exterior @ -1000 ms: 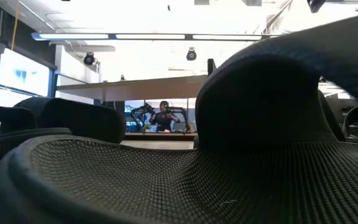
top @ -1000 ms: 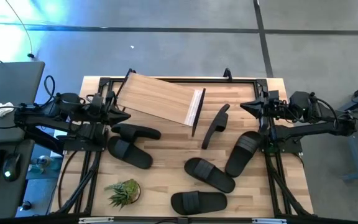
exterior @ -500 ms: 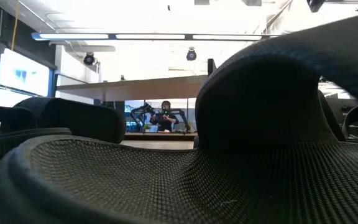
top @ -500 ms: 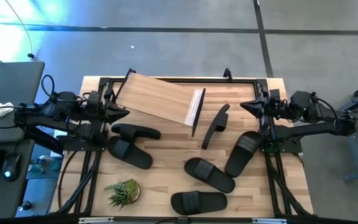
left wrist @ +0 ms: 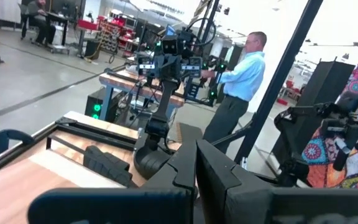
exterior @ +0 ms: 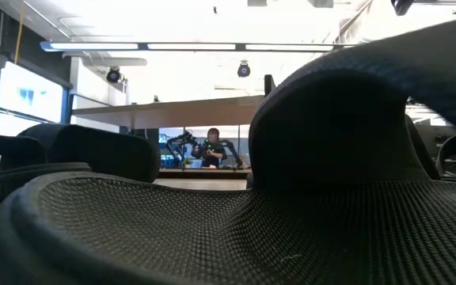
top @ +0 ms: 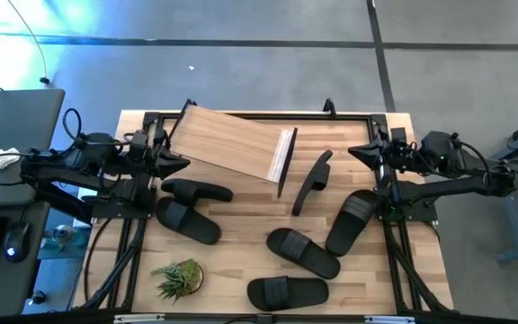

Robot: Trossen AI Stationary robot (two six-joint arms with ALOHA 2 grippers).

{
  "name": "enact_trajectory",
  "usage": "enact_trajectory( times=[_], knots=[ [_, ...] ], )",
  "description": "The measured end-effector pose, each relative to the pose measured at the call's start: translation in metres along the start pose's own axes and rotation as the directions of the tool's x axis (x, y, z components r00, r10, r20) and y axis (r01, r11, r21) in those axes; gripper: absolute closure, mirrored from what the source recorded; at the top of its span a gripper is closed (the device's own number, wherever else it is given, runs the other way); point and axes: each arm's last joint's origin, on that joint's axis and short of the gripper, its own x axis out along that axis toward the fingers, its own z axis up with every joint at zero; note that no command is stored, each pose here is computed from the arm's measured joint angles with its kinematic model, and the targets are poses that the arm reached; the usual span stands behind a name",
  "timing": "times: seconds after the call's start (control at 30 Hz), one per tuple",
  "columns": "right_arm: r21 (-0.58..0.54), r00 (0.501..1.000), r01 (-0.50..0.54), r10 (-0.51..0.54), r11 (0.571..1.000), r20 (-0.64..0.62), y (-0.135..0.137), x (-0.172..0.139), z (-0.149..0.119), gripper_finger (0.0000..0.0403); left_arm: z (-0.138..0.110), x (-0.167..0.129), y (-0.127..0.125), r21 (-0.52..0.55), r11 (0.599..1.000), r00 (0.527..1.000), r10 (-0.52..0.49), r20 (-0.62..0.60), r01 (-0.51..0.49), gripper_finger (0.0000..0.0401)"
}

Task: Pick and place slides into the shelf
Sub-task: Adjust the shelf

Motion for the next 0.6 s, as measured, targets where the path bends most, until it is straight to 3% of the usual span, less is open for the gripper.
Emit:
enact_trajectory(
  times=[0.6],
  knots=[
    [-0.016, 1.000, 0.001, -0.001, 1.000, -0.003, 0.000, 0.000, 0.000, 0.0402, -0.013, 0.025, 0.001, -0.004, 1.000, 0.995, 0.030, -0.095, -0.031, 0.0400]
  ],
)
